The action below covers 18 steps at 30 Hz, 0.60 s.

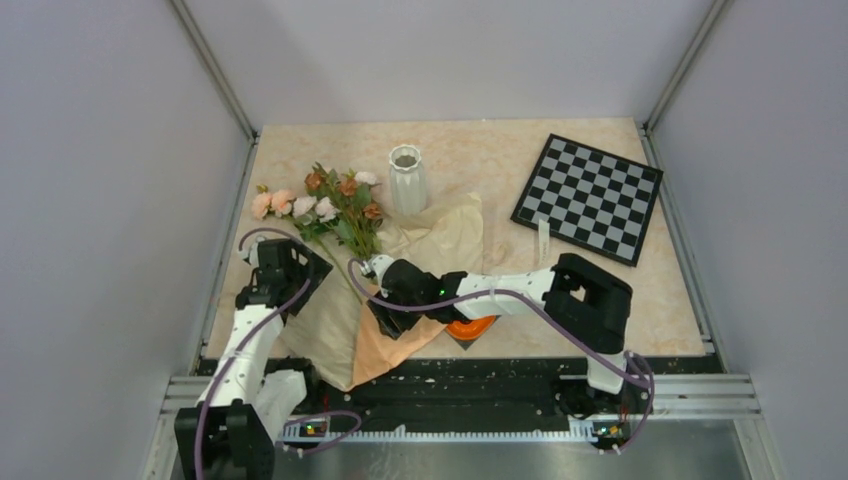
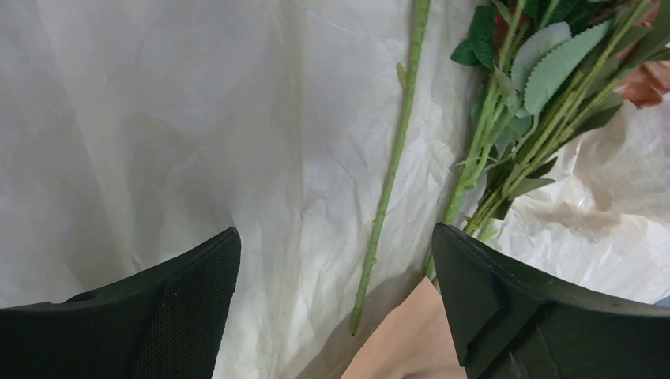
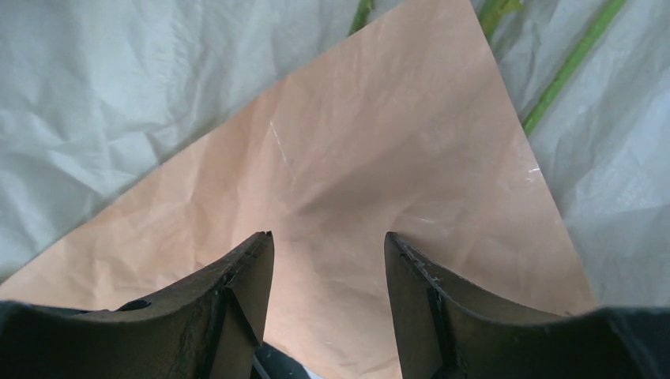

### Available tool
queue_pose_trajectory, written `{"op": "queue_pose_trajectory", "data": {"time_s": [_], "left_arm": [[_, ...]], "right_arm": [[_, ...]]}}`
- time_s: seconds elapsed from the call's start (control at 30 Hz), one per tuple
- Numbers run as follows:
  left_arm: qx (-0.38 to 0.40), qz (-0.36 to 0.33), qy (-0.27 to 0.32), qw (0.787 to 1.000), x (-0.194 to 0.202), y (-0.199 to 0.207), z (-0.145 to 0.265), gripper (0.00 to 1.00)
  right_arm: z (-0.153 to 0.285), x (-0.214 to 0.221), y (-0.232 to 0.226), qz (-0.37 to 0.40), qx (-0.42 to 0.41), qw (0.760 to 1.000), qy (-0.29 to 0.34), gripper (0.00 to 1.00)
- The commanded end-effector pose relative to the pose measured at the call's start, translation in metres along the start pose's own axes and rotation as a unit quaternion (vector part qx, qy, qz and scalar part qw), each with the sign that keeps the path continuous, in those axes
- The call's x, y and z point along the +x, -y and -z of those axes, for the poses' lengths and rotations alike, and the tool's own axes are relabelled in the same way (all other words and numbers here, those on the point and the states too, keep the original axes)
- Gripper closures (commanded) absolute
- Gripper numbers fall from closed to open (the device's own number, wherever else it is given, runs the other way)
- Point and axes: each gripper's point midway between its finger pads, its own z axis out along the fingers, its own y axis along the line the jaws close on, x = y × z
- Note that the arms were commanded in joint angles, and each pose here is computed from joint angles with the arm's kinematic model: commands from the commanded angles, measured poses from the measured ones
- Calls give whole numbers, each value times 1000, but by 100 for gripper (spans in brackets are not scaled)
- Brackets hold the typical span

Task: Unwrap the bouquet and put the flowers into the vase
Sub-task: Unfold the wrapping paper at the center of the board.

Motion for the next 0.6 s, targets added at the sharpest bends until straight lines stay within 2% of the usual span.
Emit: {"op": "queue_pose_trajectory", "data": {"time_s": [0.0,0.3,0.57], "left_arm": [[-12,-2,17,1000,-9,-10,-4,3],[-9,28,-5,1000,-20,-27,-9,1],[-12,32,-12,999,-31,-35,-19,1]], "right_arm": [[-11,-2,15,24,42,999,9,44],[-32,0,41,60,105,993,-4,44],[-50,-1,60,58,155,986,-9,44]]}}
